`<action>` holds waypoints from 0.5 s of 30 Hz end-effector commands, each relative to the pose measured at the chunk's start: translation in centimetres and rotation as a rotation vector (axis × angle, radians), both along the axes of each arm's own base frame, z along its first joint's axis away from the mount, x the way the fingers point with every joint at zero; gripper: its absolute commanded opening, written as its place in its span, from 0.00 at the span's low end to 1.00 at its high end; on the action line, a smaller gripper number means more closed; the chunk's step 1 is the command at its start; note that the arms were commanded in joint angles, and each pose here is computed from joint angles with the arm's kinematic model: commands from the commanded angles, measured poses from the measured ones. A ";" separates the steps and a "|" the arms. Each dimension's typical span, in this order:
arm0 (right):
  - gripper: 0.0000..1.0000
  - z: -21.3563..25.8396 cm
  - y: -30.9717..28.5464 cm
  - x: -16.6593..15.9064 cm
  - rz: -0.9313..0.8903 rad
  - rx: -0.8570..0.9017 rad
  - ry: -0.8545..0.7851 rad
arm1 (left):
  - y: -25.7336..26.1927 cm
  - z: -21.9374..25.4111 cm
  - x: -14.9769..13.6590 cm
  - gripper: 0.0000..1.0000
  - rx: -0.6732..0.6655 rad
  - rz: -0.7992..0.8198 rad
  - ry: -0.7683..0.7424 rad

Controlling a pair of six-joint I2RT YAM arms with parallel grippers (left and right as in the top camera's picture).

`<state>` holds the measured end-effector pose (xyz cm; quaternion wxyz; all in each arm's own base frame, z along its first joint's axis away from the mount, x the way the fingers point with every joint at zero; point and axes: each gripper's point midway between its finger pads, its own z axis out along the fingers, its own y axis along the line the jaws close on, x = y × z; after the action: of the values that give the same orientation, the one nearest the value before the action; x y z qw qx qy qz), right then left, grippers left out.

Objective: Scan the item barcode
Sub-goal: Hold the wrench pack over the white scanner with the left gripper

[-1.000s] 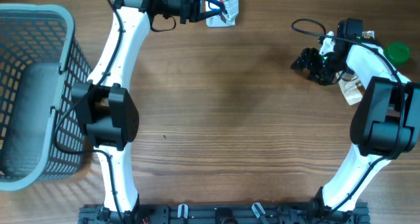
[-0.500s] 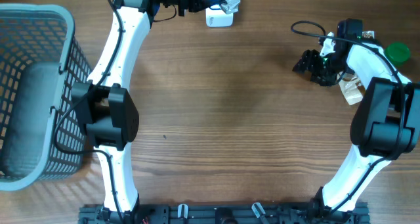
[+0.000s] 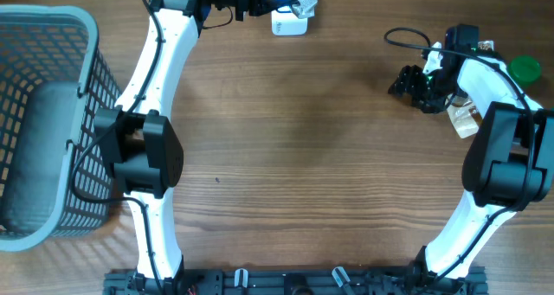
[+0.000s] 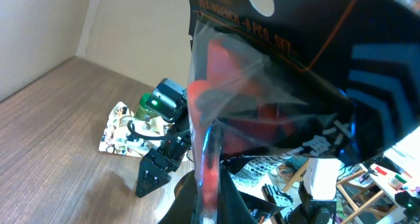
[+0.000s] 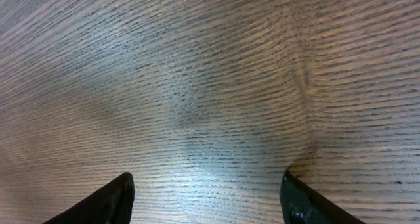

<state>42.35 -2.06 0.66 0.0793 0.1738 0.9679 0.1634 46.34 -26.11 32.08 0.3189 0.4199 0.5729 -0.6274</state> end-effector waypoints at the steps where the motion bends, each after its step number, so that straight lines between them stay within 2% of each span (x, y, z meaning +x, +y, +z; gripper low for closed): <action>1: 0.72 -3.2 -1.8 -1.7 -0.004 -0.092 0.081 | -0.1 2.0 -1.2 0.04 -0.017 -0.033 -0.032; 5: 0.72 -3.2 -1.9 -1.6 -0.004 -0.092 0.078 | -0.1 2.0 -1.2 0.04 -0.012 -0.033 -0.005; 9: 0.72 -3.1 -1.9 -1.3 -0.004 -0.094 0.066 | -0.6 0.8 1.6 0.04 0.066 0.139 0.128; 11: 0.71 -3.1 -1.9 -1.3 -0.005 -0.095 0.063 | -0.1 -2.1 5.0 0.04 0.178 0.378 0.255; 13: 0.72 -3.1 -2.0 -1.1 -0.005 -0.097 0.058 | 2.4 -8.1 8.3 0.04 0.426 0.732 0.361; 14: 0.71 -3.1 -2.0 -0.9 -0.005 -0.098 0.049 | 3.5 -10.7 8.8 0.04 0.578 0.873 0.329; 15: 0.69 -3.1 -2.0 -0.7 -0.006 -0.100 0.037 | 3.9 -11.9 9.0 0.04 0.669 0.965 0.306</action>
<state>43.14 -2.70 0.68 0.0981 0.1723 0.9687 0.1493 52.31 -25.32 23.39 0.2647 0.1623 0.8241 -0.4737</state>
